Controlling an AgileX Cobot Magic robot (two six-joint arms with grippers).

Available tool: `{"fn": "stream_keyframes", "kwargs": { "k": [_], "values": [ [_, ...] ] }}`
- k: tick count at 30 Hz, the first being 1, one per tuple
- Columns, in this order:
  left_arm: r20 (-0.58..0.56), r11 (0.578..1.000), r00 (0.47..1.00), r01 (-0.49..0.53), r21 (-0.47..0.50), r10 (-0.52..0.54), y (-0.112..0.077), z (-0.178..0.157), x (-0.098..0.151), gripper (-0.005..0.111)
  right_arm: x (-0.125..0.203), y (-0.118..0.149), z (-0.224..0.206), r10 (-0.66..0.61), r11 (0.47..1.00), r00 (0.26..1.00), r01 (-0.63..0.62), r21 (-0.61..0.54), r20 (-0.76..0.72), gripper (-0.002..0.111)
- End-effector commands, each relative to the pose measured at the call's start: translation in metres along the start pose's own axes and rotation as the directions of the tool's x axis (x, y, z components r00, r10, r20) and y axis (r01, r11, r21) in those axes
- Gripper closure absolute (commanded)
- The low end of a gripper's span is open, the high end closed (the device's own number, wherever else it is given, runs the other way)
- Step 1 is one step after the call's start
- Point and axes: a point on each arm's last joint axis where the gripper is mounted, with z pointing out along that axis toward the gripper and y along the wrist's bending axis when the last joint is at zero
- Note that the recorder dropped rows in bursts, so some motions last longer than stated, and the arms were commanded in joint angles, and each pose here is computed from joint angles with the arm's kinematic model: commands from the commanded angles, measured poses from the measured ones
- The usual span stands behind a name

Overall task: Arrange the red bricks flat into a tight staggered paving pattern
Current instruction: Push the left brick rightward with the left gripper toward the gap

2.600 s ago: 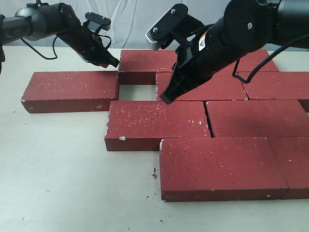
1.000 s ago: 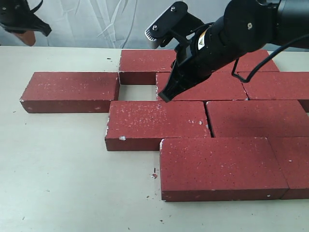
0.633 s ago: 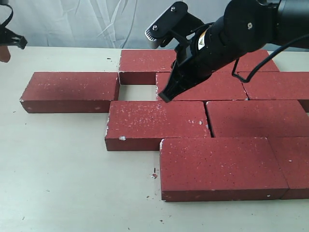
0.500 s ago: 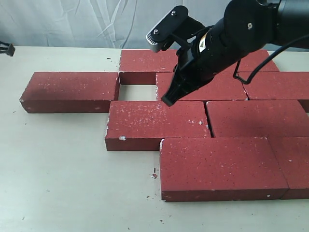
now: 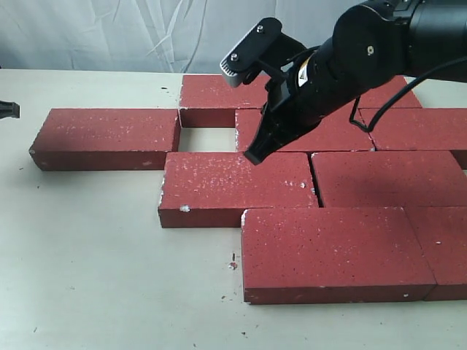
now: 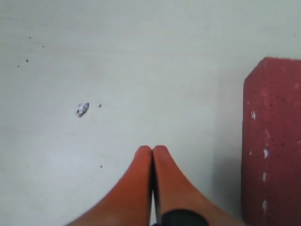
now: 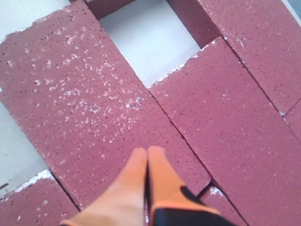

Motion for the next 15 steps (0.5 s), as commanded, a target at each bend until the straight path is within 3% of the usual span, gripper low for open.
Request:
{"fn": "stream_keyframes", "kwargs": {
  "k": [1,7,15],
  "values": [
    [0.038,1.000,0.999,-0.001,0.017,0.000,-0.012,0.008,0.000,0.107,0.000,-0.003,0.001,-0.004,1.000,1.000,0.004,0.015,0.016,0.109],
    [0.083,0.997,0.995,-0.062,0.036,0.058,-0.042,0.037,0.008,0.107,-0.001,-0.003,0.001,-0.002,1.000,1.000,0.002,0.017,0.024,0.109],
    [0.036,0.993,0.995,-0.094,0.070,0.091,-0.057,0.036,0.011,0.107,-0.002,-0.003,0.001,0.003,1.000,0.999,-0.004,0.020,0.041,0.109]
  ]
}}
